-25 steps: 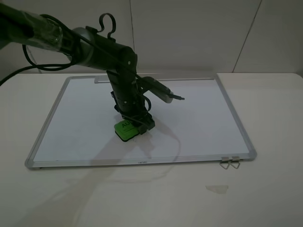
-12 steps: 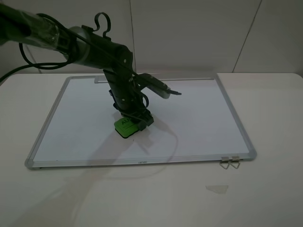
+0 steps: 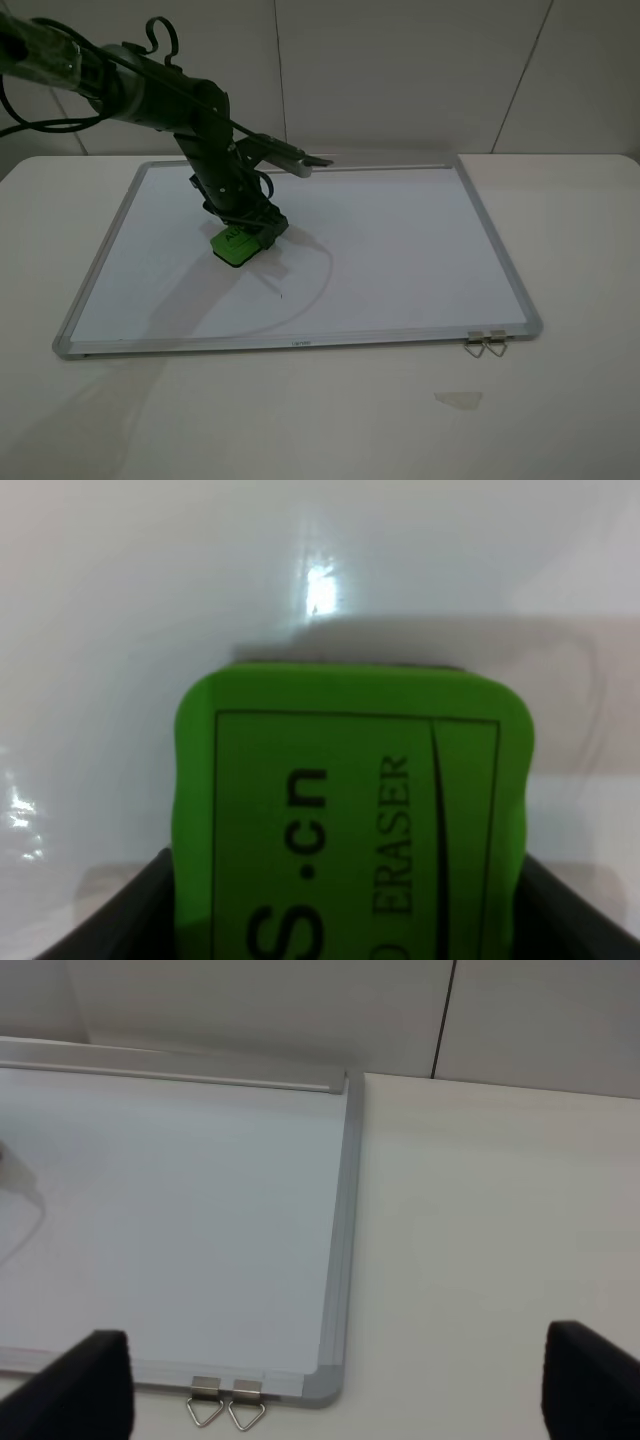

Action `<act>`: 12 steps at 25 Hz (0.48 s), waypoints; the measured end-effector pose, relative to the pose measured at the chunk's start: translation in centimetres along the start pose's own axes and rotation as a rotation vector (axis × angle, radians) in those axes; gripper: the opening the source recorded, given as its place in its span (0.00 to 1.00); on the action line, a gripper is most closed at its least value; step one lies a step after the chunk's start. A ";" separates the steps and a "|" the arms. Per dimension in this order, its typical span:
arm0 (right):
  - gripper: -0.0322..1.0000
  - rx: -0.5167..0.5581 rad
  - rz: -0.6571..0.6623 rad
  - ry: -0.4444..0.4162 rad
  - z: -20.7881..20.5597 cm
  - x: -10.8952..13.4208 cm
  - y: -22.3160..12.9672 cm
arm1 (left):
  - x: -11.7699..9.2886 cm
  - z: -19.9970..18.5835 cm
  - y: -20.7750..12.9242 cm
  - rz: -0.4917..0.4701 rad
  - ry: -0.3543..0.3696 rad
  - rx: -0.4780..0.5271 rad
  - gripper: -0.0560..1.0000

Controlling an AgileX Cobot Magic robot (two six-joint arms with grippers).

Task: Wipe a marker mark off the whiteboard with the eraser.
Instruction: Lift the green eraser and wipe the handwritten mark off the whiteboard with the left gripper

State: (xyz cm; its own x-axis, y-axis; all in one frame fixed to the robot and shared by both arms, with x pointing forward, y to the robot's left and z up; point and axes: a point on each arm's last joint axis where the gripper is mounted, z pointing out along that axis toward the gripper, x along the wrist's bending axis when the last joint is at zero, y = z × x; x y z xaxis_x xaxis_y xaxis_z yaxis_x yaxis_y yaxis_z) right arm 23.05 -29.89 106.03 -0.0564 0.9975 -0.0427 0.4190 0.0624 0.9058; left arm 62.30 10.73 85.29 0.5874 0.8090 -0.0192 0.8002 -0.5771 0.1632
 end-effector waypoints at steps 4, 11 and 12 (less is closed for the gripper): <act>0.82 0.000 0.000 0.000 0.0 0.0 0.0 | -2.0 0.1 0.1 0.066 -0.012 0.024 0.61; 0.82 0.000 0.000 0.000 0.0 0.0 0.0 | -7.9 0.2 0.2 0.230 -0.043 0.043 0.61; 0.82 0.000 0.000 0.000 0.0 0.0 0.0 | -8.4 0.2 0.1 0.243 -0.044 0.044 0.61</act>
State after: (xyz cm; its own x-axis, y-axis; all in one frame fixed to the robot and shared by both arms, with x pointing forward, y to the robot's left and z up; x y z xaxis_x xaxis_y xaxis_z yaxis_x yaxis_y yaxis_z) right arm 23.05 -29.89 106.03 -0.0564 0.9975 -0.0427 0.4190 0.0624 0.9058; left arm 57.50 3.83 85.24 0.7675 0.6405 -0.0280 0.6383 -0.7595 0.1255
